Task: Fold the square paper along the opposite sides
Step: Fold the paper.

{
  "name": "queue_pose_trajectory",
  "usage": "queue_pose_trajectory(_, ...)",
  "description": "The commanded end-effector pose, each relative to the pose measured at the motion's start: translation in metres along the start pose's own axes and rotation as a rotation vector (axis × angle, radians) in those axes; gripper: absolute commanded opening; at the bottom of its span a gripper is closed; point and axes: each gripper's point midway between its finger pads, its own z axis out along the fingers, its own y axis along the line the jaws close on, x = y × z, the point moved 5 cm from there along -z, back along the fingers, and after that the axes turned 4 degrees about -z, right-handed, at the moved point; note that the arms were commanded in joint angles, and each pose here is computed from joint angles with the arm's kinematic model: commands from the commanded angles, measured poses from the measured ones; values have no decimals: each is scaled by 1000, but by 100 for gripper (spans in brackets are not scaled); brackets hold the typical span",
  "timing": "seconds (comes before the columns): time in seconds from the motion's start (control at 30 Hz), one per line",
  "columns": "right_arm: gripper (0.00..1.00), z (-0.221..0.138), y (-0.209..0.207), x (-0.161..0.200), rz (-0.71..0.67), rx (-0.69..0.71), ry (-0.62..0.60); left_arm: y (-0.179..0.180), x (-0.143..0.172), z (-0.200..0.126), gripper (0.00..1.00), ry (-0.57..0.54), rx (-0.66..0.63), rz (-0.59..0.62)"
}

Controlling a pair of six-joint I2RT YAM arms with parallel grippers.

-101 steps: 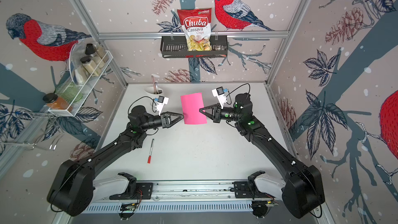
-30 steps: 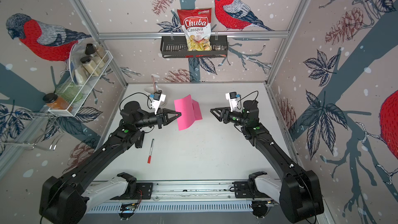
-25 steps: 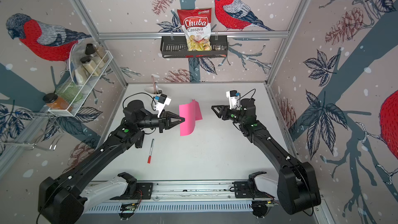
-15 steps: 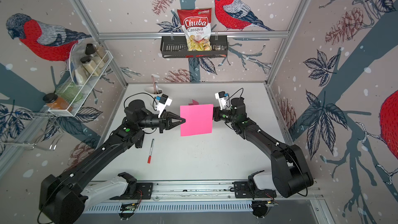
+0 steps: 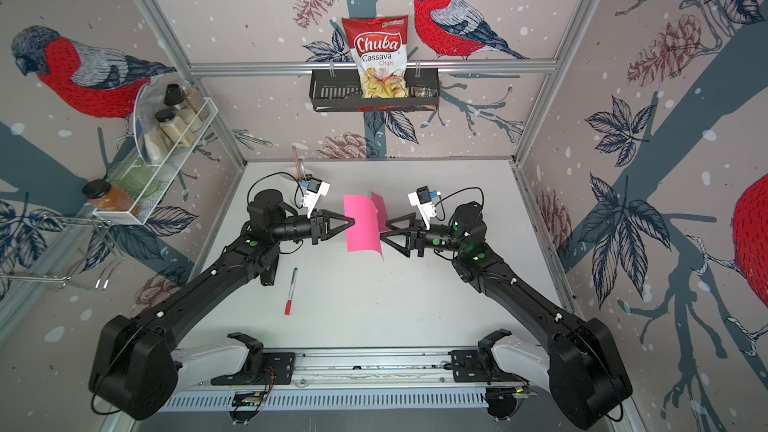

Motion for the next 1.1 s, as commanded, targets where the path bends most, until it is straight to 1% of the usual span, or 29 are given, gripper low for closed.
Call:
queue_pose_trajectory(0.0, 83, 10, 4, -1, -54, -24, 13, -11, -5, -2, 0, -21, 56, 29)
queue_pose_trajectory(0.2, 80, 31, 2, -8, -52, -67, 33, -28, 4, 0, 0, -3, 119, 58)
queue_pose_trajectory(0.23, 80, 36, -3, -5, -36, -66, 44, -30, 6, 1, 0, 4, 127, 59)
queue_pose_trajectory(0.4, 79, 44, 0, -8, -43, -91, 50, -39, 12, 4, 0, 29, 166, 89)
queue_pose_trajectory(0.53, 68, 45, 2, -8, -44, -109, 54, -46, 13, 2, 0, 36, 197, 105)
queue_pose_trajectory(0.67, 52, 44, 6, -8, -42, -138, 55, -54, 12, -1, 0, 23, 228, 124)
queue_pose_trajectory(0.77, 42, 43, 10, -10, -47, -155, 51, -57, 12, -2, 5, 28, 250, 127)
queue_pose_trajectory(0.93, 31, 43, 16, -11, -53, -167, 51, -61, 10, -3, 15, 26, 277, 127)
queue_pose_trajectory(1.07, 30, 45, 16, -11, -48, -168, 56, -63, 10, -3, 23, 19, 292, 125)
